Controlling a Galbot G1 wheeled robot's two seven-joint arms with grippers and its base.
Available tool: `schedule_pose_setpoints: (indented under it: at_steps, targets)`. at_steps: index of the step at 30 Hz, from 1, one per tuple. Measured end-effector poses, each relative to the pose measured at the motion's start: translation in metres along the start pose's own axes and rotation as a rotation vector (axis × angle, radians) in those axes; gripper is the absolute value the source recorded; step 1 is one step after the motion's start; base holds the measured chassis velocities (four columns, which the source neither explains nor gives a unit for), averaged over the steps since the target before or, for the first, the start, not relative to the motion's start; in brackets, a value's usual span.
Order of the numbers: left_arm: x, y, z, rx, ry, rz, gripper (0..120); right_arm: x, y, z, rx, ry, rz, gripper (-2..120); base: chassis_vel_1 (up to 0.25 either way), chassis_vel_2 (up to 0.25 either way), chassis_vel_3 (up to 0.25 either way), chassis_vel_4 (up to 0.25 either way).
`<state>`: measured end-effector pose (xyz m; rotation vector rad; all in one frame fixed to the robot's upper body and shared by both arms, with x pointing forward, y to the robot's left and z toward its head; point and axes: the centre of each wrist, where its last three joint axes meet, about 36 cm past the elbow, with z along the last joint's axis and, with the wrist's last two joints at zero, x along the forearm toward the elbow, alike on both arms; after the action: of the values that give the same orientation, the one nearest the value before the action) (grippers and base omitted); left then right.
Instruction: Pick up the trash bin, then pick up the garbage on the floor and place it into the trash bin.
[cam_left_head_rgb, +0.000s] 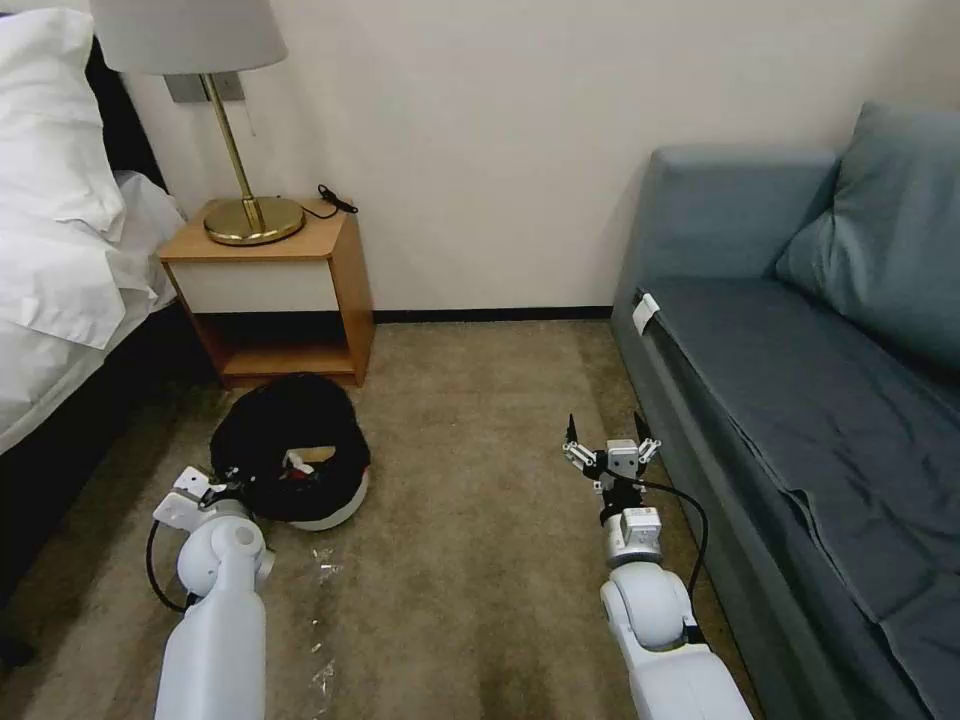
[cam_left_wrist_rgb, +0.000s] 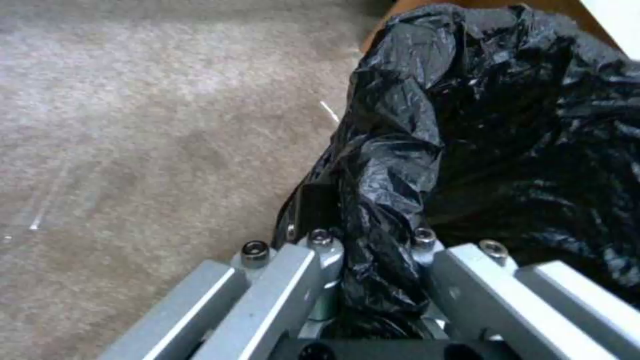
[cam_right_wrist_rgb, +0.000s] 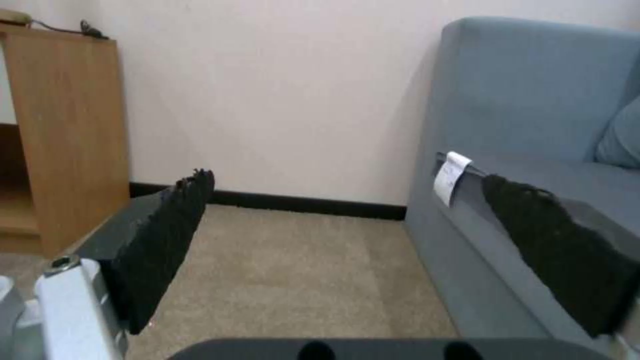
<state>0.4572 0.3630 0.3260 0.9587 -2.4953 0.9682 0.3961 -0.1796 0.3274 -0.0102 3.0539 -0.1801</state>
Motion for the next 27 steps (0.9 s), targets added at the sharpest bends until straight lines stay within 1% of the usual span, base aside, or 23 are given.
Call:
schedule_pose_setpoints:
  at_steps: [4,5,6,7,8,9,10,11,13,15,16,17,18,19,20,21,22,23,24,25,26,27]
  targets:
    - [0.002,0.001,0.001,0.002,0.0,0.007,4,0.0,-0.001,-0.002,0.005,-0.016,-0.003,100,0.0,0.0,0.0,0.0]
    - [0.003,0.001,0.0,0.001,-0.001,0.009,8,0.001,0.001,-0.003,0.004,-0.02,-0.007,100,0.0,0.0,0.0,0.0]
    - [0.005,0.001,0.0,-0.001,-0.001,0.013,14,0.002,0.004,-0.004,0.002,-0.024,-0.016,100,0.0,0.0,0.0,0.0]
    - [0.005,0.001,0.0,-0.001,-0.001,0.013,14,0.002,0.004,-0.004,0.002,-0.024,-0.016,100,0.0,0.0,0.0,0.0]
    - [0.006,0.0,0.0,-0.003,0.0,0.016,19,0.003,0.007,-0.004,0.003,-0.026,-0.021,100,0.0,0.0,0.0,0.0]
    - [0.008,0.0,-0.001,-0.006,0.001,0.019,26,0.004,0.009,-0.004,0.005,-0.028,-0.027,100,0.0,0.0,0.0,0.0]
    - [0.008,0.0,-0.001,-0.006,0.001,0.019,26,0.004,0.009,-0.004,0.005,-0.028,-0.027,100,0.0,0.0,0.0,0.0]
    - [0.009,0.0,-0.001,-0.007,-0.001,0.022,29,0.004,0.011,-0.004,0.007,-0.028,-0.03,100,0.0,0.0,0.0,0.0]
    - [0.015,0.0,-0.006,-0.009,-0.016,0.038,40,0.005,0.014,-0.002,0.014,-0.024,-0.039,100,0.0,0.0,0.0,0.0]
    - [0.016,-0.001,-0.007,-0.01,-0.019,0.042,42,0.006,0.015,-0.001,0.015,-0.024,-0.041,100,0.0,0.0,0.0,0.0]
    - [0.022,-0.001,-0.013,-0.016,-0.04,0.066,52,0.008,0.016,0.0,0.019,-0.021,-0.045,100,0.0,0.0,0.0,0.0]
    - [0.022,-0.001,-0.013,-0.016,-0.04,0.066,52,0.008,0.016,0.0,0.019,-0.021,-0.045,100,0.0,0.0,0.0,0.0]
    - [0.025,-0.001,-0.016,-0.022,-0.056,0.086,55,0.008,0.016,0.001,0.019,-0.02,-0.047,100,0.0,0.0,0.0,0.0]
    - [0.032,-0.002,-0.022,-0.043,-0.09,0.134,62,0.01,0.017,0.002,0.021,-0.02,-0.047,100,0.0,0.0,0.0,0.0]
    - [0.032,-0.002,-0.022,-0.043,-0.09,0.134,62,0.01,0.017,0.002,0.021,-0.02,-0.047,100,0.0,0.0,0.0,0.0]
    - [0.034,-0.001,-0.023,-0.052,-0.099,0.149,66,0.01,0.017,0.003,0.021,-0.02,-0.046,100,0.0,0.0,0.0,0.0]
    - [0.041,0.0,-0.026,-0.096,-0.137,0.208,72,0.01,0.017,0.003,0.019,-0.021,-0.044,100,0.0,0.0,0.0,0.0]
    - [0.041,0.0,-0.026,-0.096,-0.137,0.208,72,0.01,0.017,0.003,0.019,-0.021,-0.044,100,0.0,0.0,0.0,0.0]
    - [0.047,0.003,-0.027,-0.165,-0.182,0.289,77,0.01,0.016,0.002,0.016,-0.024,-0.038,100,0.0,0.0,0.0,0.0]
    - [0.058,0.009,-0.028,-0.285,-0.23,0.422,84,0.011,0.016,-0.001,0.002,-0.028,-0.024,100,0.0,0.0,0.0,0.0]
    - [0.058,0.009,-0.028,-0.285,-0.23,0.422,84,0.011,0.016,-0.001,0.002,-0.028,-0.024,100,0.0,0.0,0.0,0.0]
    - [0.064,0.012,-0.029,-0.329,-0.233,0.483,86,0.011,0.016,-0.003,-0.011,-0.028,-0.019,100,0.0,0.0,0.0,0.0]
